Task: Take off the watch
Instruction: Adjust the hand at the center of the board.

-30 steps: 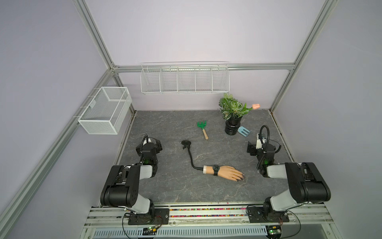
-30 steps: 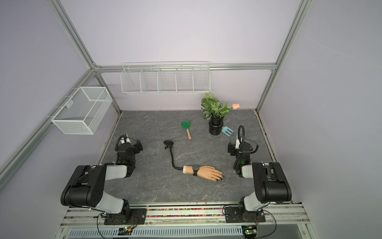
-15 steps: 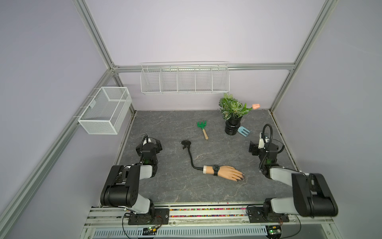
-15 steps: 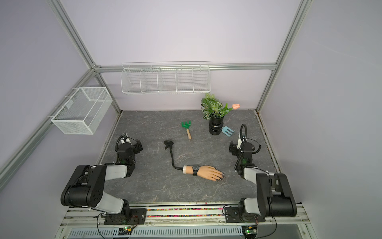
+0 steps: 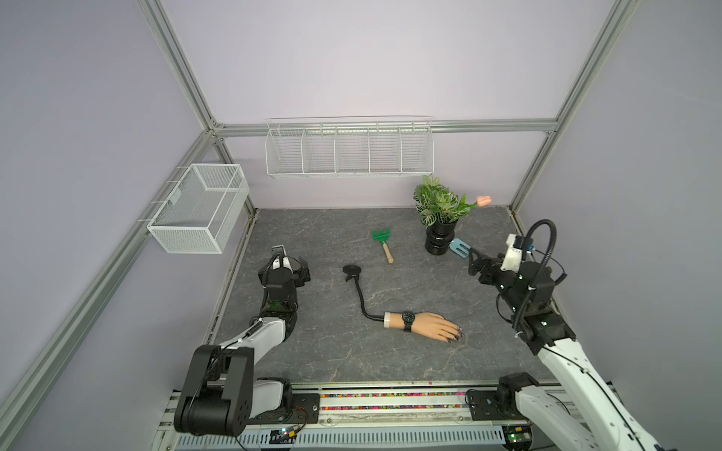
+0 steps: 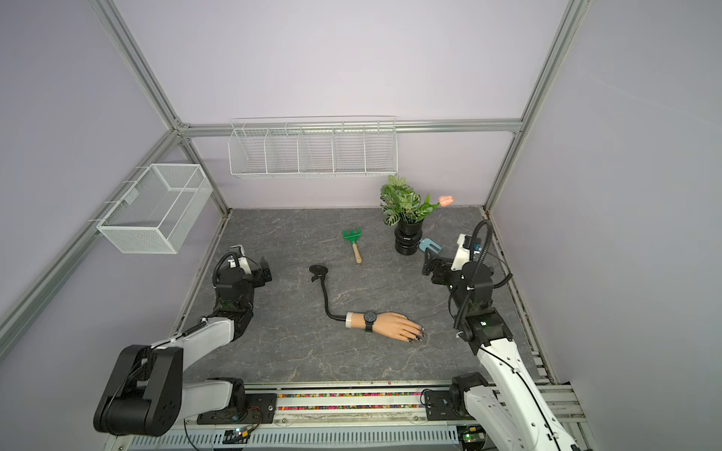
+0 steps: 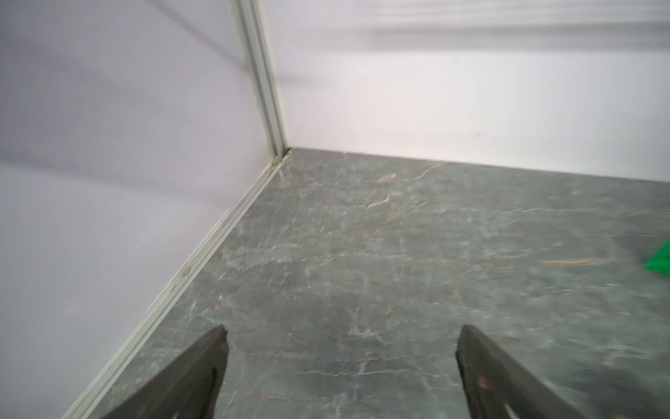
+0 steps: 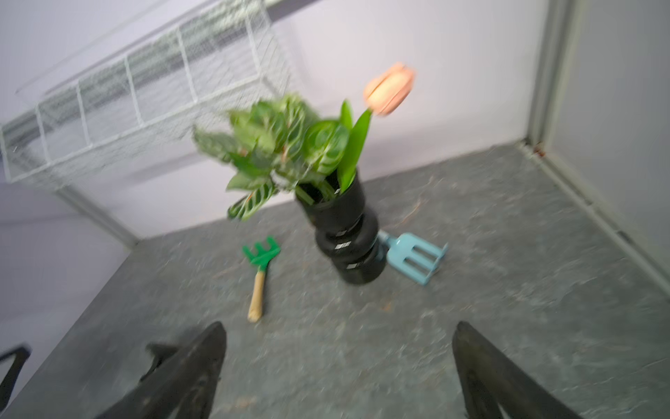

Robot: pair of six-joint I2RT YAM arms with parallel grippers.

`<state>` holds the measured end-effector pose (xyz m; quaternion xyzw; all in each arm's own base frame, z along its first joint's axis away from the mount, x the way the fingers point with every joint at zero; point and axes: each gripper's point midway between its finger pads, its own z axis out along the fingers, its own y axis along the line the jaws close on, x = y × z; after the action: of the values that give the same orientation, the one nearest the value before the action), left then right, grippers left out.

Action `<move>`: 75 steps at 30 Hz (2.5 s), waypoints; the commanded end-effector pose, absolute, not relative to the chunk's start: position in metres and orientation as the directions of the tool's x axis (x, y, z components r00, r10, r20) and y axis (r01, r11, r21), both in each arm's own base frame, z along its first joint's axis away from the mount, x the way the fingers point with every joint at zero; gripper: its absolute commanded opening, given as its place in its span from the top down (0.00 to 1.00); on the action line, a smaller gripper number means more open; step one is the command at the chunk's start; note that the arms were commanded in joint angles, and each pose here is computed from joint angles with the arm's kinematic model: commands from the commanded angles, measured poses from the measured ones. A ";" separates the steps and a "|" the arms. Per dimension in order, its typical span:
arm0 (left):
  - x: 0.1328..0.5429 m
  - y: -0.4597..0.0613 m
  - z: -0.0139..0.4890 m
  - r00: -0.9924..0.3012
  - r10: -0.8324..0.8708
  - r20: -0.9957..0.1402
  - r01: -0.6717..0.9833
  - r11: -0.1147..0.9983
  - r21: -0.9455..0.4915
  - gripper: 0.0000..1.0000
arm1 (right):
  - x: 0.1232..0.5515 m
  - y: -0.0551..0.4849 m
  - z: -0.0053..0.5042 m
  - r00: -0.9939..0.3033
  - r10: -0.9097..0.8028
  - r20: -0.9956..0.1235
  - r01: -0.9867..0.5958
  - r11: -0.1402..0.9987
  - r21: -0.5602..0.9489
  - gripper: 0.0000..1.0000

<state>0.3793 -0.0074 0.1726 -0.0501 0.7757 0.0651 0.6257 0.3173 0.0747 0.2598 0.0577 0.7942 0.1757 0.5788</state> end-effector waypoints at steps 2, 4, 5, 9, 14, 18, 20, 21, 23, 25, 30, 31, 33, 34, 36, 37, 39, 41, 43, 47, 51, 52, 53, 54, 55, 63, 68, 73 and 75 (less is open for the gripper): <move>0.366 -0.059 0.221 -0.135 0.030 -0.990 0.029 0.999 0.027 0.00 | 0.275 0.142 0.192 -0.675 0.139 -0.725 -0.246 0.884 0.398 0.02; 0.355 -0.103 0.242 -0.109 0.031 -0.994 0.191 0.982 0.010 0.01 | 0.257 0.166 0.174 -0.755 0.069 -0.652 -0.291 0.856 0.428 0.02; 0.349 -0.124 0.249 -0.105 0.046 -0.993 0.267 0.963 0.017 0.01 | 0.251 0.175 0.169 -0.781 0.053 -0.622 -0.301 0.841 0.449 0.02; 0.299 -0.229 0.273 -0.073 0.138 -0.988 0.681 0.730 0.052 0.01 | 0.229 0.204 0.152 -0.858 0.021 -0.513 -0.322 0.757 0.569 0.03; 0.207 -0.318 0.258 0.086 0.354 -0.931 0.951 0.248 0.182 0.01 | 0.215 0.218 0.122 -0.924 -0.050 -0.379 -0.297 0.720 0.628 0.04; 0.155 -0.338 0.199 0.241 0.554 -0.797 0.967 -0.069 0.244 0.01 | 0.214 0.217 0.101 -0.940 -0.061 -0.336 -0.269 0.737 0.619 0.06; 0.152 -0.337 0.179 0.247 0.599 -0.762 0.968 -0.117 0.222 0.00 | 0.212 0.216 0.095 -0.942 -0.055 -0.330 -0.260 0.739 0.622 0.07; 0.151 -0.336 0.169 0.256 0.622 -0.740 0.966 -0.145 0.212 0.00 | 0.211 0.214 0.093 -0.943 -0.053 -0.327 -0.257 0.741 0.620 0.07; 0.154 -0.336 0.152 0.261 0.657 -0.707 0.965 -0.166 0.202 0.00 | 0.209 0.210 0.091 -0.944 -0.045 -0.326 -0.248 0.748 0.615 0.08; 0.161 -0.338 0.133 0.249 0.697 -0.672 0.968 -0.161 0.192 0.00 | 0.208 0.202 0.089 -0.942 -0.031 -0.334 -0.238 0.764 0.600 0.08; 0.176 -0.347 0.100 0.207 0.741 -0.638 0.977 -0.127 0.169 0.01 | 0.208 0.182 0.096 -0.924 0.029 -0.380 -0.212 0.790 0.576 0.10; 0.181 -0.348 0.096 0.190 0.746 -0.639 0.980 -0.102 0.171 0.02 | 0.208 0.179 0.098 -0.918 0.040 -0.395 -0.211 0.793 0.571 0.10; 0.186 -0.350 0.090 0.169 0.754 -0.635 0.982 -0.074 0.174 0.04 | 0.208 0.174 0.103 -0.906 0.057 -0.419 -0.213 0.796 0.567 0.10; 0.188 -0.350 0.088 0.165 0.757 -0.632 0.982 -0.066 0.177 0.05 | 0.206 0.172 0.105 -0.902 0.060 -0.427 -0.214 0.797 0.565 0.10; 0.191 -0.349 0.083 0.159 0.764 -0.626 0.981 -0.052 0.185 0.07 | 0.204 0.169 0.108 -0.896 0.068 -0.439 -0.215 0.798 0.563 0.11; 0.192 -0.349 0.080 0.156 0.768 -0.622 0.981 -0.047 0.188 0.08 | 0.203 0.168 0.110 -0.892 0.068 -0.447 -0.221 0.797 0.563 0.11; 0.194 -0.348 0.072 0.145 0.780 -0.609 0.982 -0.038 0.185 0.09 | 0.202 0.167 0.112 -0.887 0.072 -0.456 -0.226 0.794 0.565 0.11; 0.196 -0.348 0.066 0.131 0.791 -0.598 0.984 -0.031 0.174 0.12 | 0.203 0.167 0.116 -0.879 0.079 -0.470 -0.232 0.791 0.566 0.11; 0.197 -0.349 0.062 0.113 0.796 -0.595 0.987 -0.020 0.160 0.17 | 0.203 0.165 0.118 -0.873 0.086 -0.481 -0.232 0.792 0.564 0.11; 0.198 -0.348 0.057 0.096 0.802 -0.590 0.988 -0.005 0.154 0.19 | 0.204 0.163 0.121 -0.863 0.095 -0.496 -0.234 0.795 0.559 0.11; 0.200 -0.344 0.043 0.076 0.826 -0.558 0.989 0.007 0.145 0.25 | 0.208 0.161 0.126 -0.848 0.105 -0.520 -0.236 0.803 0.547 0.11; 0.201 -0.343 0.039 0.060 0.833 -0.550 0.990 0.021 0.140 0.25 | 0.210 0.160 0.128 -0.838 0.105 -0.535 -0.244 0.805 0.541 0.11; 0.204 -0.343 0.035 0.044 0.839 -0.543 0.989 0.039 0.140 0.25 | 0.211 0.159 0.130 -0.826 0.105 -0.553 -0.255 0.806 0.534 0.10; 0.205 -0.342 0.032 0.027 0.844 -0.536 0.990 0.052 0.132 0.26 | 0.213 0.158 0.133 -0.810 0.111 -0.576 -0.264 0.808 0.527 0.10; 0.205 -0.342 0.028 0.017 0.847 -0.531 0.990 0.059 0.126 0.27 | 0.214 0.157 0.135 -0.793 0.114 -0.599 -0.277 0.808 0.521 0.09; 0.203 -0.337 0.033 0.006 0.821 -0.571 0.985 0.093 0.143 0.49 | 0.213 0.145 0.150 -0.593 0.084 -0.801 -0.417 0.819 0.394 0.02; 0.197 -0.333 0.060 -0.098 0.738 -0.668 0.990 0.144 0.014 0.56 | 0.202 0.165 0.163 -0.398 -0.009 -0.917 -0.621 0.738 0.262 0.14; 0.193 -0.322 0.079 -0.174 0.634 -0.754 0.983 0.162 -0.090 0.61 | 0.203 0.171 0.200 -0.115 -0.061 -0.991 -0.713 0.700 0.040 0.11; 0.196 -0.320 0.082 -0.208 0.611 -0.764 0.976 0.181 -0.121 0.64 | 0.202 0.177 0.209 0.043 -0.176 -0.983 -0.740 0.656 -0.150 0.12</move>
<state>0.1983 -0.3056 0.0563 0.5754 0.7313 -0.2490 0.2684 0.2022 0.1662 0.1719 -0.2447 0.7489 0.2788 0.5491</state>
